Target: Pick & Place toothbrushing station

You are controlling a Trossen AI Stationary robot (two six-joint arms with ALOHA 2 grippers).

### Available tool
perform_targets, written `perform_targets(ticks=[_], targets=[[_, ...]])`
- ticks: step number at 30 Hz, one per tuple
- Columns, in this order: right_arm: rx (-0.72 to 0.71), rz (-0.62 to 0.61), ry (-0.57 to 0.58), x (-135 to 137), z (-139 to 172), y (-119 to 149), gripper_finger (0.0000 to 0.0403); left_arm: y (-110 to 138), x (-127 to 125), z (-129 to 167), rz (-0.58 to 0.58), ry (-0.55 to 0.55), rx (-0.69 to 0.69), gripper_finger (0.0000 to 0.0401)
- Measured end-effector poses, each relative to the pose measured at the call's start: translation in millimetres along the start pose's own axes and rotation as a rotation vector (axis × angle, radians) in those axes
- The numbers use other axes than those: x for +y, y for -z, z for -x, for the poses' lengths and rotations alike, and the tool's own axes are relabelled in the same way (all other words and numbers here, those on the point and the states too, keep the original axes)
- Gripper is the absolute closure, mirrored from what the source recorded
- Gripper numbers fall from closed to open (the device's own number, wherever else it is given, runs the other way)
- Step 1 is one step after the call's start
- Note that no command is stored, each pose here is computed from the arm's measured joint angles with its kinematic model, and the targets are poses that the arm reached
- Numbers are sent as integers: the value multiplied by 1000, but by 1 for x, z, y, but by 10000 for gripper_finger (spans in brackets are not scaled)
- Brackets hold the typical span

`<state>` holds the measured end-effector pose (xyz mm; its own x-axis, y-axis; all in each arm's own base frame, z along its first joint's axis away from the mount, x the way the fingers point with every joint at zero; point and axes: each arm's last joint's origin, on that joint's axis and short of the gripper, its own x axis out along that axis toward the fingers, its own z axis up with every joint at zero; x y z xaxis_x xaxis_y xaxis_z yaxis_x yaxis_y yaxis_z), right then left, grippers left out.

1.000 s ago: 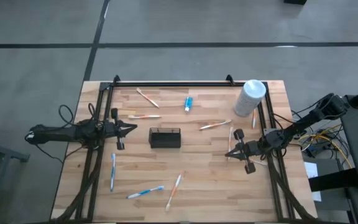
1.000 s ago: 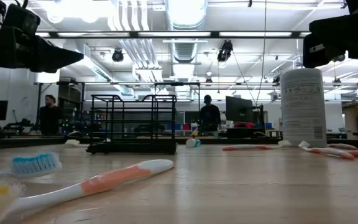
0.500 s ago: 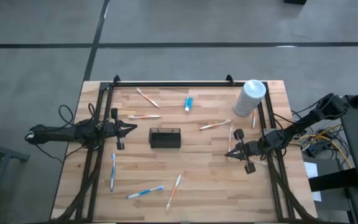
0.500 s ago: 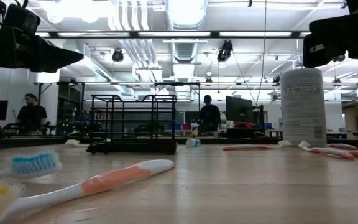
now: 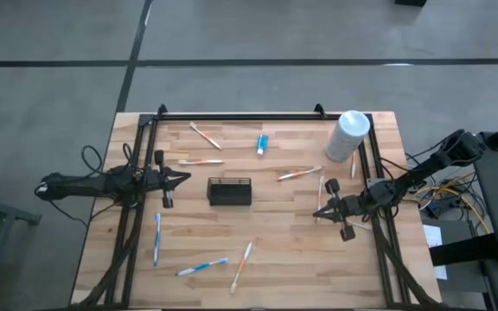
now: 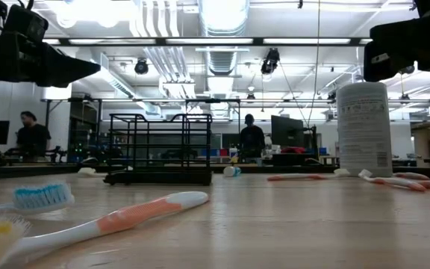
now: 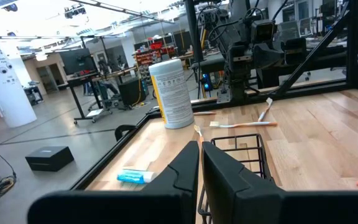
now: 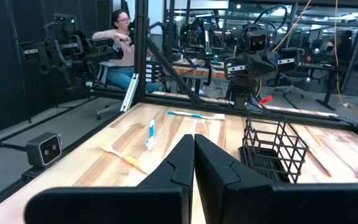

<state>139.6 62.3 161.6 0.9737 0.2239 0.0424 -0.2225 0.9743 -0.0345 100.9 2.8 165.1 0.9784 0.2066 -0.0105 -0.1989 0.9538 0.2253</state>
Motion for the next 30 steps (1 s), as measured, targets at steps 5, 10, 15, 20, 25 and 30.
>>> perform_targets(ticks=[5, 10, 15, 20, 25, 30], targets=[[0, 0, 0, 0, 0, 0, 394, 0, 0, 0, 0, 0, 0, 375], [0, 0, 0, 0, 0, 0, 394, 0, 0, 0, 0, 0, 0, 375], [1, 0, 0, 0, 0, 0, 394, 0, 0, 0, 0, 0, 0, 375], [20, 39, -2, 0, 0, 2, 394, 0, 0, 0, 0, 0, 0, 375], [24, 47, -2, 0, 0, 3, 394, 0, 0, 0, 0, 0, 0, 375], [23, -19, -2, 0, 0, 2, 394, 0, 0, 0, 0, 0, 0, 375]])
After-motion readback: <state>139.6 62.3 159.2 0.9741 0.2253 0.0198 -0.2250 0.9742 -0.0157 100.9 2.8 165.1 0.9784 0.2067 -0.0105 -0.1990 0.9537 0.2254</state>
